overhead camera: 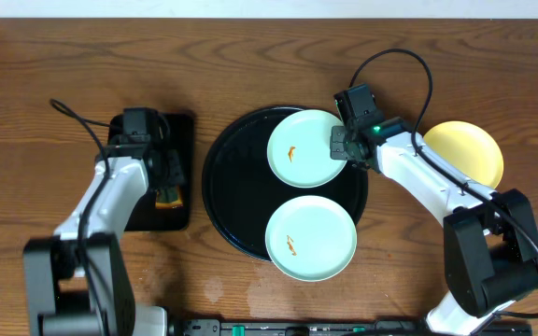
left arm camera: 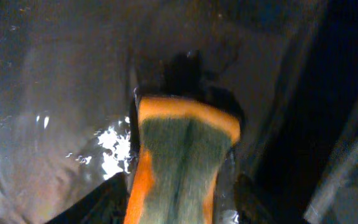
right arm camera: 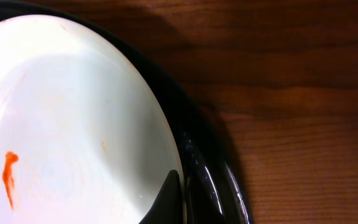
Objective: Clean dirty plates on tray and stack at the side
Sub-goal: 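Grasp the sponge again with the left gripper from the small tray, then scrub the upper green plate with the sponge in the left gripper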
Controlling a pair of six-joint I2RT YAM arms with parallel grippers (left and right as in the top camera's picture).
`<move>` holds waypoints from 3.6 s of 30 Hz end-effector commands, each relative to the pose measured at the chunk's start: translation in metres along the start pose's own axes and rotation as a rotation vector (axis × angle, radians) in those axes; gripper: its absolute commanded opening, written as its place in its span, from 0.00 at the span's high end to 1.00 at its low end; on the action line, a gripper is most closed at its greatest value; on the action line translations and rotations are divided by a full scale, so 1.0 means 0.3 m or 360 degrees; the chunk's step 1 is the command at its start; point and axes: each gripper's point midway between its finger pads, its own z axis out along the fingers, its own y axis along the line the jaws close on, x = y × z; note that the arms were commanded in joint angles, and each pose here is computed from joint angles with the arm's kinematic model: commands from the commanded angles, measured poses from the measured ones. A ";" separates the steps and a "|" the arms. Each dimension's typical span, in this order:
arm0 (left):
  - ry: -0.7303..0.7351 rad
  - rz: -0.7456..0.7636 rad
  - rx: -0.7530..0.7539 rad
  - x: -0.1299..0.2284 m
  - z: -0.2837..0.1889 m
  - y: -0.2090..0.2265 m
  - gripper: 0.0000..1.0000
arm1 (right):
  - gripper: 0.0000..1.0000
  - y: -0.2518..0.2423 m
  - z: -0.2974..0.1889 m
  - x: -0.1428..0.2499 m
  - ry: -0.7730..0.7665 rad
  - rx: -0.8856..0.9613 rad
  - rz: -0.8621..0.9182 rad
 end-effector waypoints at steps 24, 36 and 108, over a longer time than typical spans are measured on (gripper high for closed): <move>0.0084 -0.0034 0.0059 0.007 -0.062 -0.024 0.93 | 0.99 0.002 0.003 -0.011 -0.0021 0.0009 -0.0142; -0.0142 0.0043 0.0835 -0.101 -0.318 -0.454 0.93 | 0.99 0.007 0.004 -0.004 -0.0004 -0.0006 -0.0109; -0.0489 0.0527 -0.0049 -0.017 0.131 -0.669 0.92 | 0.99 -0.029 0.232 0.146 0.0304 -0.0075 -0.0200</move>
